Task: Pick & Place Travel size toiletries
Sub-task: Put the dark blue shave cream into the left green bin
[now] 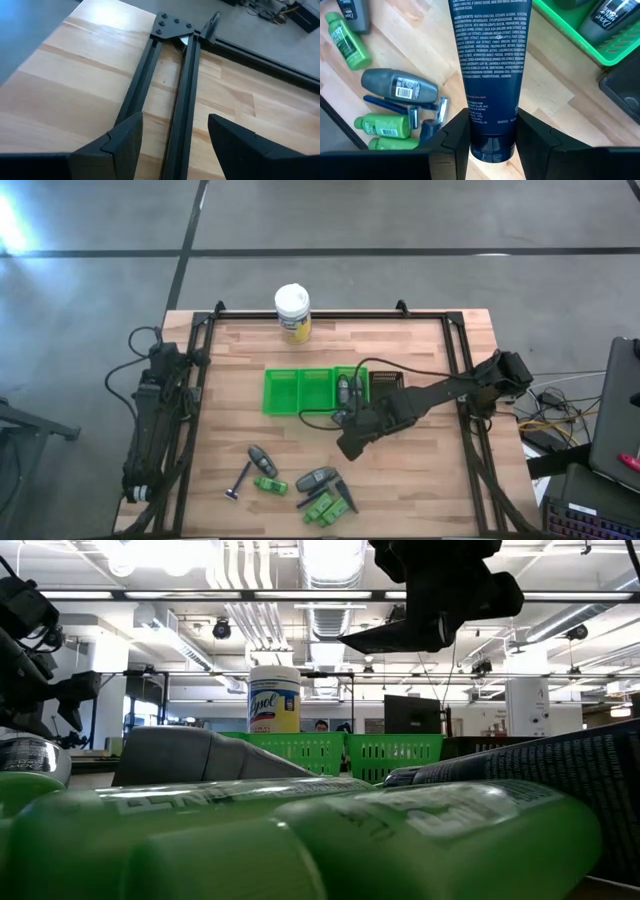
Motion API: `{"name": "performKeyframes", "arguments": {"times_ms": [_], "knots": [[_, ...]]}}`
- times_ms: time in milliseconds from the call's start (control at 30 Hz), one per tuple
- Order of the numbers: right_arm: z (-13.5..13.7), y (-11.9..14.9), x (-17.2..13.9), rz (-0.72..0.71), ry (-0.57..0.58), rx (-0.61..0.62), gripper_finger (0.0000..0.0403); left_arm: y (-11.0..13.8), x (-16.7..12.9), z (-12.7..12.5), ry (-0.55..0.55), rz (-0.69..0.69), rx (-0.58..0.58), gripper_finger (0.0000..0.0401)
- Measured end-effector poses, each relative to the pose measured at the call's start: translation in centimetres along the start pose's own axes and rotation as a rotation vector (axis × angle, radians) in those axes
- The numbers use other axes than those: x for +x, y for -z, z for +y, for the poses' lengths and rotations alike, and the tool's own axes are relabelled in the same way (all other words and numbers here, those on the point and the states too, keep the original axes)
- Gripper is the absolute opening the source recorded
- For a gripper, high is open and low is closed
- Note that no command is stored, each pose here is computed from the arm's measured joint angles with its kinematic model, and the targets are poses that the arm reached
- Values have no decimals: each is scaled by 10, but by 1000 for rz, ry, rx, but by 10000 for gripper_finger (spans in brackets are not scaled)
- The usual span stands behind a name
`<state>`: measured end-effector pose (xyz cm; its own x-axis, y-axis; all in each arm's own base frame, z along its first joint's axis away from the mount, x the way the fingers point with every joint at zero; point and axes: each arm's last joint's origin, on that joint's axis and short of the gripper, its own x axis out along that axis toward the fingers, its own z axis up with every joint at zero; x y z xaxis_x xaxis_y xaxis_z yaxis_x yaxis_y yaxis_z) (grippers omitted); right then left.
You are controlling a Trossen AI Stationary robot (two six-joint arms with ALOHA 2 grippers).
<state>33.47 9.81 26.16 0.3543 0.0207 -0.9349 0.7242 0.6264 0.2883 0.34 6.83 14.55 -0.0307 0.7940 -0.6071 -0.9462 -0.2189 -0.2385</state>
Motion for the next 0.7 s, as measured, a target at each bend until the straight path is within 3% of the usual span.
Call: {"name": "performKeyframes", "arguments": {"times_ms": [100, 267, 433, 600, 700], "knots": [[0, -1, 0, -2, 0, 3, 124, -1, 0, 0, 0, -9, 47, 229], [-1, -2, 0, -14, 6, -1, 116, -3, 0, -1, 17, -35, -99, 229], [-1, -2, 0, -22, 11, 0, 122, -4, 0, -2, 23, -35, -159, 229], [-1, -2, 0, -21, 11, 5, 124, -3, -2, -7, 174, 90, -721, 229], [-1, -2, 0, -17, 9, 5, 116, -3, -2, -8, 180, 126, -924, 229]]}}
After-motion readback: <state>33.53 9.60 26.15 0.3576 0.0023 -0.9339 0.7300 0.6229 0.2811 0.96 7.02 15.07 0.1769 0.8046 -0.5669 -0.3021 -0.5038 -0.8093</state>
